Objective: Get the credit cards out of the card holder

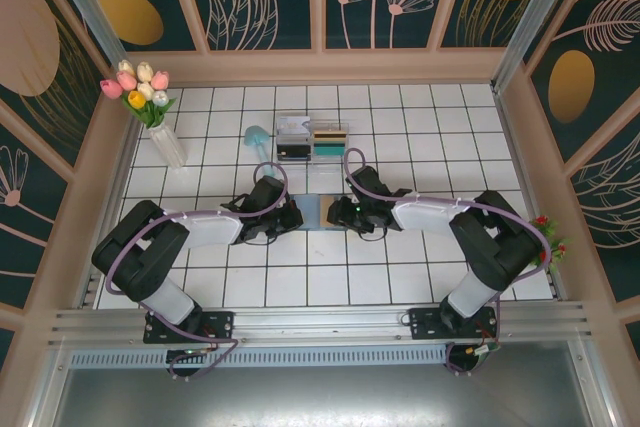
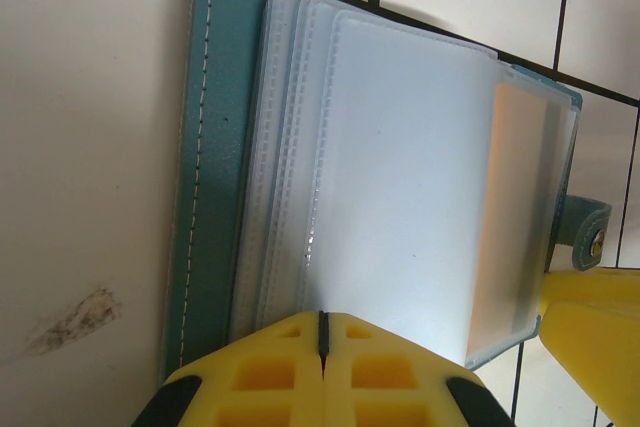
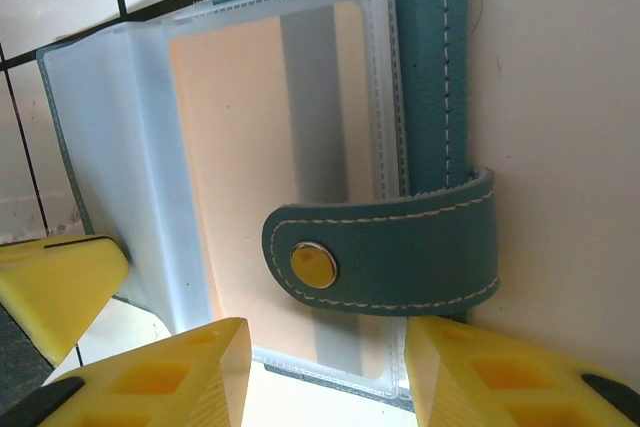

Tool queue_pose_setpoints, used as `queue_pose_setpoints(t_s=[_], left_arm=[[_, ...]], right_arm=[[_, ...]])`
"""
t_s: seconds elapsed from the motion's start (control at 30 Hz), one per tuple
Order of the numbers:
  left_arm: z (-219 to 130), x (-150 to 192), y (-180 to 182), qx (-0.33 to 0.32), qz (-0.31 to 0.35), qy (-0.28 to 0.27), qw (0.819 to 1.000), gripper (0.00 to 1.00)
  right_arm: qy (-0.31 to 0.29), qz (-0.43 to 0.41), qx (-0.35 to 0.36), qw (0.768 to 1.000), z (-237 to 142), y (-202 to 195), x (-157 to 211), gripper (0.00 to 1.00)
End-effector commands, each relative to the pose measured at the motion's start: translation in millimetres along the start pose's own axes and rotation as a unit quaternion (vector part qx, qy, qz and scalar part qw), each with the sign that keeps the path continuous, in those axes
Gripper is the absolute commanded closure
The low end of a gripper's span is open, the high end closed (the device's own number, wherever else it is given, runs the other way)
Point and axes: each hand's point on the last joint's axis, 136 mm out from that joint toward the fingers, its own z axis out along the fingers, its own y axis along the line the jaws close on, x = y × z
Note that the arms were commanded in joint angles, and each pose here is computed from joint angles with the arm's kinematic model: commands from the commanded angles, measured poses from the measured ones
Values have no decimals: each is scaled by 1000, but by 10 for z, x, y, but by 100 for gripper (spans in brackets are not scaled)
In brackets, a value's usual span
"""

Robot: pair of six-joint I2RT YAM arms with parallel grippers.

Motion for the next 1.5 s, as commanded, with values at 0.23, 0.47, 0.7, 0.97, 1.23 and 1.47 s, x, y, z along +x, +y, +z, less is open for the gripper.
queue_pose_setpoints(t_s=[0.23, 0.47, 0.7, 0.97, 1.23, 1.47], left_arm=[[-21, 91, 168, -36, 6, 13, 999, 100], [-32, 79, 159, -37, 9, 11, 999, 100], [-71, 58, 143, -38, 11, 6, 999, 100], [-101, 42, 118, -36, 13, 2, 999, 100], [-148, 5, 123, -42, 13, -7, 999, 100], [-271, -3, 206, -59, -1, -24, 998, 100]], right_arm=[[-11, -11, -52, 999, -98, 255, -66, 53], [-24, -28, -92, 995, -275, 486, -133, 54], [-15, -49, -178, 983, -283, 844, -163, 53], [-1, -50, -193, 980, -118, 971, -218, 53], [19, -46, -202, 978, 32, 981, -193, 53], [27, -33, -192, 980, 172, 930, -215, 53]])
